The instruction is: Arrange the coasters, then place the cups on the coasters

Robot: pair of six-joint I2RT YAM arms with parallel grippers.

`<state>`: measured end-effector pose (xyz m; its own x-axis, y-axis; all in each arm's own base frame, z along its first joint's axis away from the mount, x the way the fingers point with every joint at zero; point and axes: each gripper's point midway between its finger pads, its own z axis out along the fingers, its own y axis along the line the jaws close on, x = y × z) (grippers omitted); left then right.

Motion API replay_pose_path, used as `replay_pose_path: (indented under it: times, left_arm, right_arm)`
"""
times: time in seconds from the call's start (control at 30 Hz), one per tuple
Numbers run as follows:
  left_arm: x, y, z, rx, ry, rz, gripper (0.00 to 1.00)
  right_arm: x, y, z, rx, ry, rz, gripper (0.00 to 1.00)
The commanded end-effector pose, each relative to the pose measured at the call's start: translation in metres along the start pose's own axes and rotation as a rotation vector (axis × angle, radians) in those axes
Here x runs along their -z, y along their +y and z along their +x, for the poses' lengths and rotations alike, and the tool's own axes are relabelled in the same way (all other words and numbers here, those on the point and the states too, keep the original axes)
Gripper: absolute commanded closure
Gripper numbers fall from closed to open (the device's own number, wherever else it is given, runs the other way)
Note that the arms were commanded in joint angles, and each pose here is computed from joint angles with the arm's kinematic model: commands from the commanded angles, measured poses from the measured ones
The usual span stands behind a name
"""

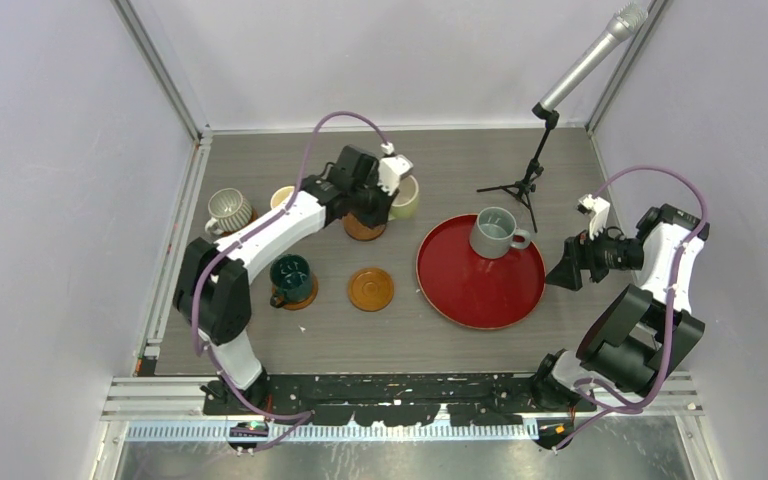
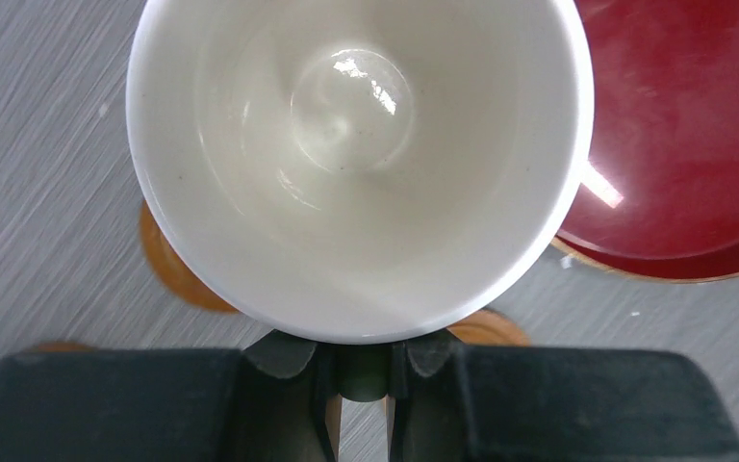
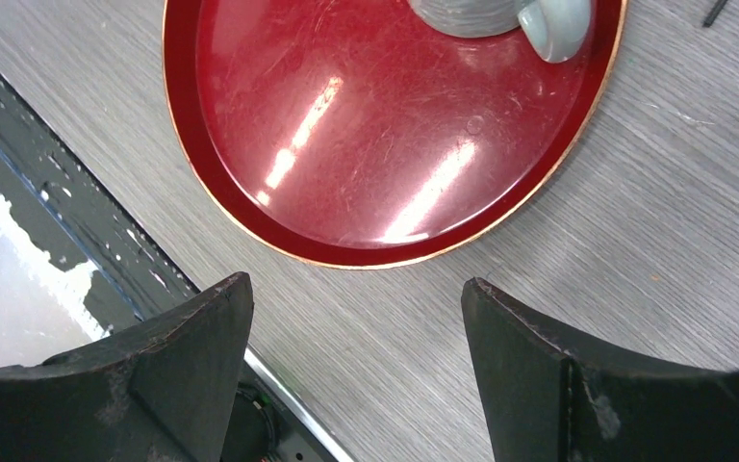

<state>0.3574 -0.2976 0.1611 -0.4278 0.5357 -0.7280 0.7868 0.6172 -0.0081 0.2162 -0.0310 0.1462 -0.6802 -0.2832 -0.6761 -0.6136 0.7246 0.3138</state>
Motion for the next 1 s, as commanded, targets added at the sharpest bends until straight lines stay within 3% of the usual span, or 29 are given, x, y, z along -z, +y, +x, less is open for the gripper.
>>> replay_pose_path:
  times: [0.0, 0.3, 0.97]
  left_arm:
    - [0.029, 0.043, -0.016, 0.01, -0.112, -0.108, 1.0]
    - [0.024, 0.089, 0.026, 0.065, -0.059, -0.19, 1.0]
    - [-0.011, 0.093, 0.049, 0.106, -0.003, -0.146, 1.0]
  right_arm:
    - [0.006, -0.009, -0.021, -0.076, -0.075, 0.048, 0.16]
    - [0.004, -0.015, -0.024, -0.207, -0.079, 0.06, 0.16]
    - [0.006, -0.013, -0.022, -0.228, -0.062, 0.078, 0.16]
